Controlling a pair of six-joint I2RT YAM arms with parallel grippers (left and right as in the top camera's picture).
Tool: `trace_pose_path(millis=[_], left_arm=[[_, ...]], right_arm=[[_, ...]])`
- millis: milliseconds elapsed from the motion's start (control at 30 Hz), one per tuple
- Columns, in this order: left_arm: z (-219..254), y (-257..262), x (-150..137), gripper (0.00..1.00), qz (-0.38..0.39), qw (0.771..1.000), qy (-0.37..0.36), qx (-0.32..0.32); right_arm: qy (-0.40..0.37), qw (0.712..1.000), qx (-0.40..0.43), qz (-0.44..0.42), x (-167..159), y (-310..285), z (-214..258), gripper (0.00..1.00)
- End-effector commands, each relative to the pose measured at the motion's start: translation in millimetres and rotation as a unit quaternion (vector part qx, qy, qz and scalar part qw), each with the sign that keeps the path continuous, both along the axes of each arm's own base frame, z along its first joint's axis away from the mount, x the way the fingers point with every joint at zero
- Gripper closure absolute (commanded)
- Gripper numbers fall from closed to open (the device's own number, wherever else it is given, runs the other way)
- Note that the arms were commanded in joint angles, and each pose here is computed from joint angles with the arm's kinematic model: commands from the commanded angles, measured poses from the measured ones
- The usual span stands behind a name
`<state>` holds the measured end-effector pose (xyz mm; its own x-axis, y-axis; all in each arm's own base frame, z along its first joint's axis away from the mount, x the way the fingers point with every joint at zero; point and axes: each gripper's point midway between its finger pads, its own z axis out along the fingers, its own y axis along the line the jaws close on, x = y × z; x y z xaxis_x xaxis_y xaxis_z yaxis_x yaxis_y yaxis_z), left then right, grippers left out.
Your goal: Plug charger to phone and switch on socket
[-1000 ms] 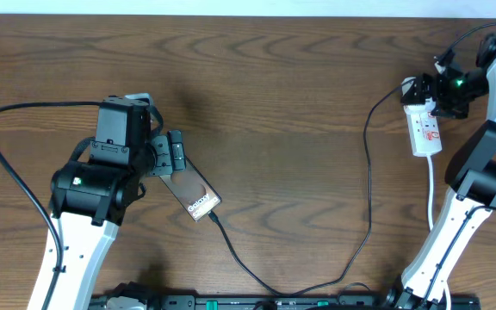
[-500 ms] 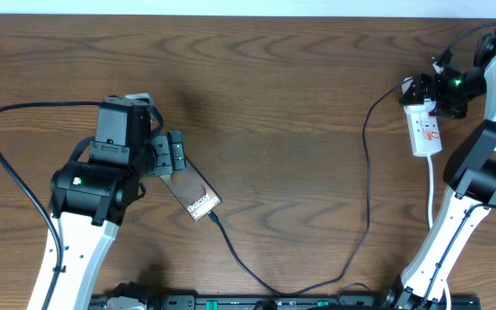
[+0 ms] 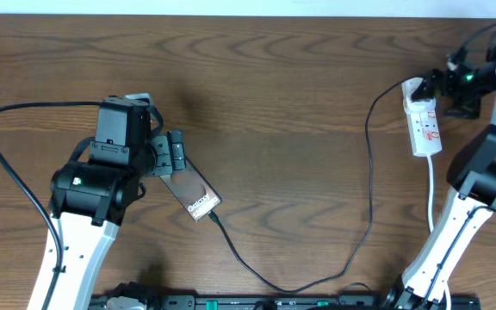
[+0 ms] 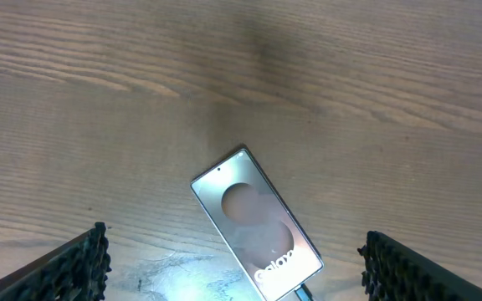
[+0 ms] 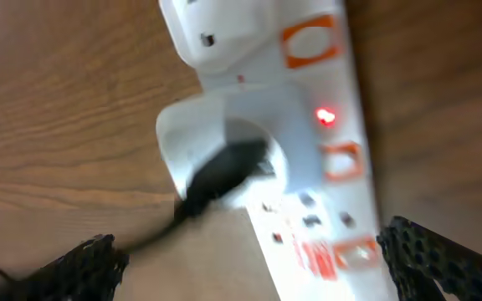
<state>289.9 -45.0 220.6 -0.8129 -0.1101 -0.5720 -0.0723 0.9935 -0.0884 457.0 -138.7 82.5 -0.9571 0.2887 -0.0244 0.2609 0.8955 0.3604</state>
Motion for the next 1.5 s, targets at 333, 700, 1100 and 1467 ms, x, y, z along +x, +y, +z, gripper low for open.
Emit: trace_pose_path(millis=[333, 700, 1100, 1467], left_arm=[[5.1, 2.0, 2.7, 0.07, 0.001, 1.0, -0.009, 0.009], [5.1, 2.0, 2.7, 0.07, 0.001, 1.0, -0.009, 0.009], [5.3, 2.1, 2.7, 0.07, 0.001, 1.0, -0.009, 0.009], [5.3, 2.1, 2.7, 0.07, 0.001, 1.0, -0.009, 0.009]], right_arm=[[-0.079, 0.994, -0.068, -0.031, -48.0, 15.9, 154.0, 0.01], [-0.08, 0.99, -0.107, 0.037, -77.0, 70.9, 175.4, 0.01], [-0.08, 0.991, -0.101, 0.029, -117.0, 90.9, 134.4, 0.01], [-0.25, 0.959, -0.13, -0.029, -177.1, 110.1, 99.2, 0.01]])
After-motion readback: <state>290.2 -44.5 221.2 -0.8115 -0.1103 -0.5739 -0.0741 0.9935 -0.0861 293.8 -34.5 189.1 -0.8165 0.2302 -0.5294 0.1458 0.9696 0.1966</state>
